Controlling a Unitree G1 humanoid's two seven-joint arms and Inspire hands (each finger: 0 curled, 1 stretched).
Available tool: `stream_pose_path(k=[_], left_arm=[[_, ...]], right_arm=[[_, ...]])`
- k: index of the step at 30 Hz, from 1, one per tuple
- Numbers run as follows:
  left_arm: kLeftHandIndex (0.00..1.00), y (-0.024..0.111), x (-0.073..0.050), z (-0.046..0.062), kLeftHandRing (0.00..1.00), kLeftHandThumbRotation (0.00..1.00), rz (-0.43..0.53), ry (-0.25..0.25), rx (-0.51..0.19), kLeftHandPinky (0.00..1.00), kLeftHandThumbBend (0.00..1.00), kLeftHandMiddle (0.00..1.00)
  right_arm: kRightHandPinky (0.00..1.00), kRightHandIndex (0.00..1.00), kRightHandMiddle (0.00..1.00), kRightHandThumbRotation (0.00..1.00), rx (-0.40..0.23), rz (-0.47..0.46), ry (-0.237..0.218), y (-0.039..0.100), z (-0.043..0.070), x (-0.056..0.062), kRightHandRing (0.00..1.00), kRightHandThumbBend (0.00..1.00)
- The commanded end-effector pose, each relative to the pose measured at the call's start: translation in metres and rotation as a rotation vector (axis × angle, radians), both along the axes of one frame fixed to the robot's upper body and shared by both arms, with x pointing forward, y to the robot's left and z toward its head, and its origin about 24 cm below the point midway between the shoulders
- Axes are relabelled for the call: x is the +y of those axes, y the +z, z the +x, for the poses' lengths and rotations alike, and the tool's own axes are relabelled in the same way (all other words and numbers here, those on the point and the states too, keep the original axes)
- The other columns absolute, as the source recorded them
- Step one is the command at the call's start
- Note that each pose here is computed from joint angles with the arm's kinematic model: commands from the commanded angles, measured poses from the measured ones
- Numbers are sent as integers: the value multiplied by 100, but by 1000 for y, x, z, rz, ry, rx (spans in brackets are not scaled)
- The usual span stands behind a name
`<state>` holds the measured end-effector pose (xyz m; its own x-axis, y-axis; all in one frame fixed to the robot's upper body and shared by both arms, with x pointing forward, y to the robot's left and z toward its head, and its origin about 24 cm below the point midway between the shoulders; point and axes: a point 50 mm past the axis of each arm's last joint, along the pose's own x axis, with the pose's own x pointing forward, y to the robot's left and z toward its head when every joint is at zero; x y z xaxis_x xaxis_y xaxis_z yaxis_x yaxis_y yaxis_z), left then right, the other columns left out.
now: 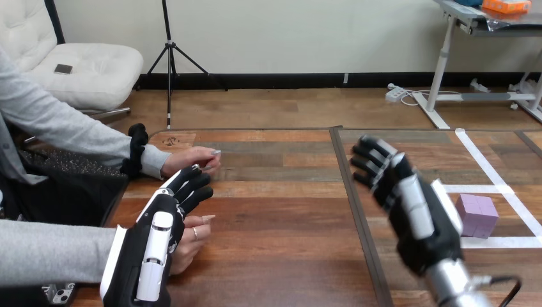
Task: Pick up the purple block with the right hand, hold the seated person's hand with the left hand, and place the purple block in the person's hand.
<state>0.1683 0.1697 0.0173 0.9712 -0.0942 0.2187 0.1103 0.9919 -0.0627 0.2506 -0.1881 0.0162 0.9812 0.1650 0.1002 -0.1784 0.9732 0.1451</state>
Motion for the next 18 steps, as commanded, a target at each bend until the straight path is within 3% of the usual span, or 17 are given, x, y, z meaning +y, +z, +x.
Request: stream_pose_path(k=[1, 18], left_arm=[[83, 11, -10, 10, 82, 100, -51, 4, -81, 91, 27, 83], [82, 11, -11, 10, 81, 100, -46, 3, -84, 91, 30, 82]], right_arm=[[88, 85, 87, 83, -167, -42, -53, 39, 36, -19, 89, 71], [85, 84, 86, 87, -193, -98, -146, 56, 60, -47, 87, 65]])
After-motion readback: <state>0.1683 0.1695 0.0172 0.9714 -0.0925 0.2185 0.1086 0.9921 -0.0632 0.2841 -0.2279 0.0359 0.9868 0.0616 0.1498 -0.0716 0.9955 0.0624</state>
